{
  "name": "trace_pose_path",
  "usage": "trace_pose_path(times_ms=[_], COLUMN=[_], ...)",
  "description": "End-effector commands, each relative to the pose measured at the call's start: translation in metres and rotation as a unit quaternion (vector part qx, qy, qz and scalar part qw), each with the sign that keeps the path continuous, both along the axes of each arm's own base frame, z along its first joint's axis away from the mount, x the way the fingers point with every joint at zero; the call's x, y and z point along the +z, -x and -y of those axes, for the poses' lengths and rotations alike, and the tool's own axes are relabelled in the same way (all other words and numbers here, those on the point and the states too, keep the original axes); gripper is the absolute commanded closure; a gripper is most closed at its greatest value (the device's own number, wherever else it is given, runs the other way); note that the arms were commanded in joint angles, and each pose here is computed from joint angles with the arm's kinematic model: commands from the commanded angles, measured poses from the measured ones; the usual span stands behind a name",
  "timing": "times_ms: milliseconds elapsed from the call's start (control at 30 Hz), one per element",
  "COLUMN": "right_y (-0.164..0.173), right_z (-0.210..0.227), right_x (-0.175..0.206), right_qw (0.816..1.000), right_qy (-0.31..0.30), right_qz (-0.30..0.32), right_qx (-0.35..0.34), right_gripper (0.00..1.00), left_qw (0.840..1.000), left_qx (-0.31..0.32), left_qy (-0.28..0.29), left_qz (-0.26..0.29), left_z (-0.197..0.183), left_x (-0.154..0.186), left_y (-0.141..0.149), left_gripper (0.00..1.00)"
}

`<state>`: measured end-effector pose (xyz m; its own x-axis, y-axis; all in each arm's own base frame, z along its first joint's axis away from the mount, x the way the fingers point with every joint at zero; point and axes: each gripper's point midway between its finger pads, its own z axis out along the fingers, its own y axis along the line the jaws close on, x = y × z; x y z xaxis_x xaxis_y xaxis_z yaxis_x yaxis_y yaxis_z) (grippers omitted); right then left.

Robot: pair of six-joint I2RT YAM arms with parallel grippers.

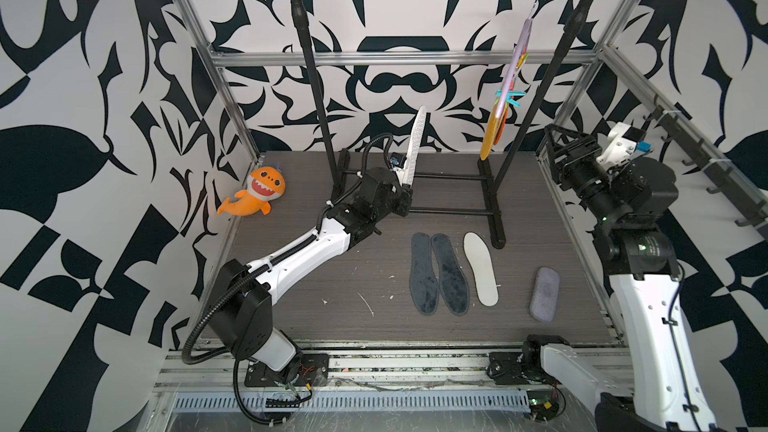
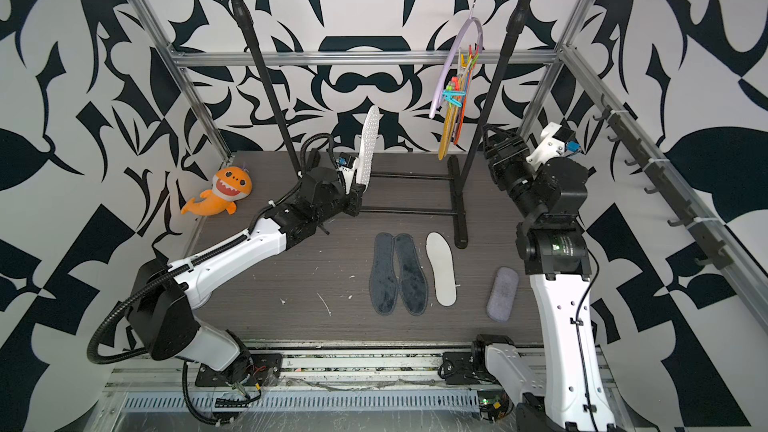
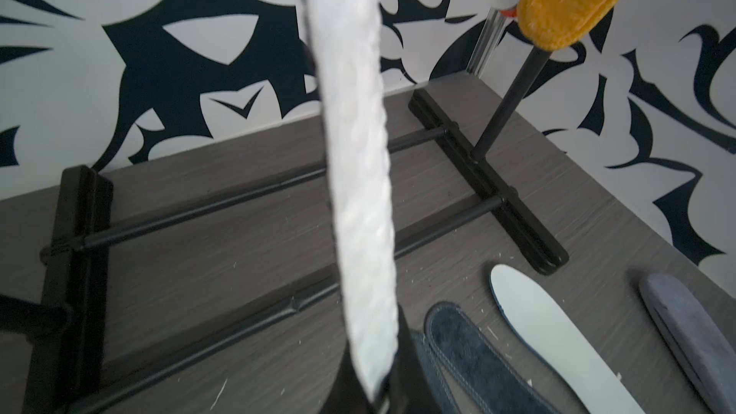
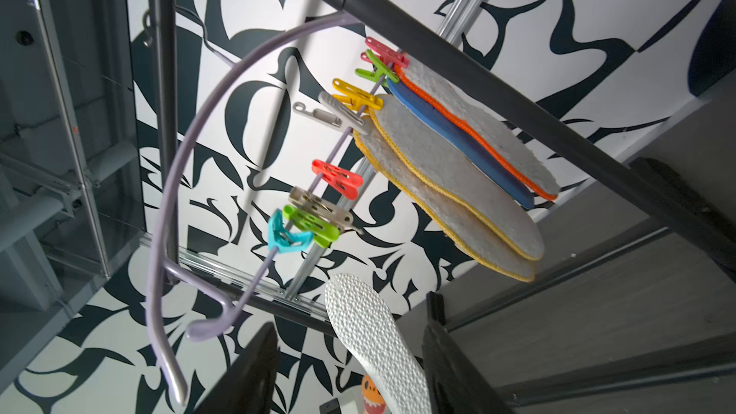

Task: Take the shoe insoles off the hanger
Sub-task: Open the clamp at the hanger.

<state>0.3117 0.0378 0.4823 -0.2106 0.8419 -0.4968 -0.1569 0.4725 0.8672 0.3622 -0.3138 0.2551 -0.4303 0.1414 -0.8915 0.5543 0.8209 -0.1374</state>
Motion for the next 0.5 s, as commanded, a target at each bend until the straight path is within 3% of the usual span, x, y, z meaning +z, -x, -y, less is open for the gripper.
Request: trace_pose_path(times_ms=[0, 267, 467], right_y=[0.006, 0.008, 0.02], right_z=[-0.003, -0.028, -0.071], right_x=[-0.031, -0.106, -0.16], right_qw=[0.997, 0.991, 0.976], right_qy=[0.072, 0.058, 0.085], right_qz=[-0.031, -0.093, -0.141], right_qx=[0.008, 0.078, 0.141], right_gripper=[0.4, 0.44, 0.45], left_qw=[0.998, 0.989, 0.975], left_qx=[0.005, 0.025, 0.042], left_qy=[-0.037, -0.069, -0.114], left_qz=[-0.059, -0.131, -0.185], left_z=[-0.017, -0.046, -0.06], left_x=[-0.029, -0.071, -0.11], left_y=[0.026, 0.066, 0.099], left_gripper=[1.0, 1.0, 1.0])
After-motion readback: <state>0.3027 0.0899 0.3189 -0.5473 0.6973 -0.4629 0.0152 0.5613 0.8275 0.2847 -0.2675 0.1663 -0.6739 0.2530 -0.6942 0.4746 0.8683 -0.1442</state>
